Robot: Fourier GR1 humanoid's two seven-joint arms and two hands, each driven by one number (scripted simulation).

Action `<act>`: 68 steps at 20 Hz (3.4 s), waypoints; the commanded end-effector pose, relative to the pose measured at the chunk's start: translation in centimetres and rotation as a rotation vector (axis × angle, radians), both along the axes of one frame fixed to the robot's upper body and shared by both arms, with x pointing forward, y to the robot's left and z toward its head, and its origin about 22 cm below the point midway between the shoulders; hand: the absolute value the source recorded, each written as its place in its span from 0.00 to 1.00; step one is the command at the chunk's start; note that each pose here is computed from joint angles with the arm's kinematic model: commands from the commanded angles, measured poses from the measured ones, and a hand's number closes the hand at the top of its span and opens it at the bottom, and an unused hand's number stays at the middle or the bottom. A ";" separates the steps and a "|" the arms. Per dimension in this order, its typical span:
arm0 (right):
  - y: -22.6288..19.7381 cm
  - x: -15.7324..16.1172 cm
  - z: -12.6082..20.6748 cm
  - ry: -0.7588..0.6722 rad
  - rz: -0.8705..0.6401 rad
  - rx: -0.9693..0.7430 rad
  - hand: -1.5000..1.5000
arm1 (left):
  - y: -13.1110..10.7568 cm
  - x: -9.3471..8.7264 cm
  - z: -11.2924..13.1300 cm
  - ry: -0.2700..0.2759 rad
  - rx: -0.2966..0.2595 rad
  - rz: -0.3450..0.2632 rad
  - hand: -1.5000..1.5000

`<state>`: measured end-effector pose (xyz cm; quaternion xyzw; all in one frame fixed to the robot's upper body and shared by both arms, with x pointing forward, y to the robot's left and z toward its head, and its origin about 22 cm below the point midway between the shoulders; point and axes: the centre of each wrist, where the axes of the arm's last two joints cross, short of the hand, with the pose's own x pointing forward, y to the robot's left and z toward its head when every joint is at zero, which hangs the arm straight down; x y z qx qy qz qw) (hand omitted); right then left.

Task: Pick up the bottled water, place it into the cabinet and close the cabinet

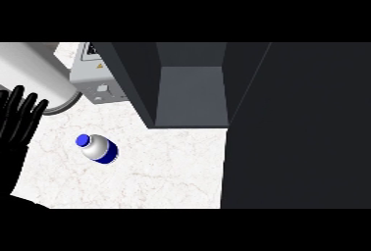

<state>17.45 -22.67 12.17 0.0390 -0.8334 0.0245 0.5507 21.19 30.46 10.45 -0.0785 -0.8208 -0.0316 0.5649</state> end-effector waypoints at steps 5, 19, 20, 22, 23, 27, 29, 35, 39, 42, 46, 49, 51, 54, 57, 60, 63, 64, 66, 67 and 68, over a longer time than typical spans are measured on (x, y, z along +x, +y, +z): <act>1.0 -5.7 1.7 0.105 0.041 0.040 0.00 | 3.1 -2.5 0.2 0.118 -0.060 -0.046 0.00; 1.0 -9.5 1.8 0.127 0.042 0.042 0.00 | 3.2 -3.7 -1.3 0.198 0.006 0.037 0.00; 1.0 -9.6 1.5 0.151 0.036 0.039 0.00 | 2.7 -3.4 -1.9 0.185 -0.017 0.067 0.00; 0.4 -10.8 3.5 0.135 0.023 0.044 0.00 | 2.2 -3.9 -3.1 0.190 -0.006 0.087 0.00; 0.3 -10.6 3.1 0.116 0.031 0.033 0.00 | 3.0 -3.6 -5.1 0.219 -0.011 0.096 0.00; 0.4 -11.5 2.8 0.134 0.053 0.033 0.00 | 4.8 -2.1 -6.8 0.216 0.016 0.158 0.00; 0.4 -11.2 1.5 0.145 0.044 0.037 0.00 | 4.3 -2.3 -7.6 0.250 0.020 0.158 0.00; -0.5 -12.8 1.4 0.131 0.054 0.007 0.00 | 3.2 0.3 -11.7 0.284 0.008 0.155 0.00; 1.0 -13.1 2.4 0.133 0.063 0.012 0.00 | 3.9 0.7 -15.1 0.304 0.006 0.164 0.00; 0.2 -13.1 1.7 0.110 0.047 0.036 0.00 | 3.2 2.0 -15.9 0.311 -0.010 0.181 0.00; -0.6 -14.2 2.5 0.120 0.058 -0.012 0.00 | 3.8 0.0 -19.7 0.321 -0.026 0.219 0.00; 0.6 -13.2 1.3 0.124 0.039 0.021 0.00 | 4.4 1.4 -20.7 0.305 -0.012 0.241 0.00; 0.3 -14.1 0.7 0.139 0.063 0.010 0.00 | 4.6 1.8 -21.9 0.330 -0.012 0.251 0.00; -0.6 -14.3 2.8 0.140 0.070 0.006 0.00 | 4.9 2.0 -22.5 0.340 -0.067 0.162 0.00; -0.1 -14.5 0.7 0.125 0.066 0.030 0.00 | 4.2 0.8 -24.3 0.373 -0.124 0.097 0.00; 0.4 -14.5 1.8 0.130 0.072 0.021 0.00 | 3.3 1.4 -25.2 0.367 -0.145 0.054 0.00; 0.0 -14.6 1.6 0.135 0.059 0.013 0.00 | 1.9 1.9 -25.9 0.370 -0.178 0.054 0.00; 0.2 -14.1 1.3 0.126 0.049 0.020 0.00 | 1.9 2.3 -25.6 0.349 -0.205 0.053 0.00; 0.1 -15.1 0.8 0.142 0.070 0.045 0.00 | 1.8 1.9 -26.2 0.354 -0.222 0.100 0.00; -0.4 -15.1 1.4 0.142 0.081 0.028 0.00 | 1.2 1.4 -26.6 0.316 -0.213 0.129 1.00; -0.5 -14.5 1.6 0.129 0.040 0.011 0.00 | 2.4 2.5 -25.7 0.319 -0.236 0.122 1.00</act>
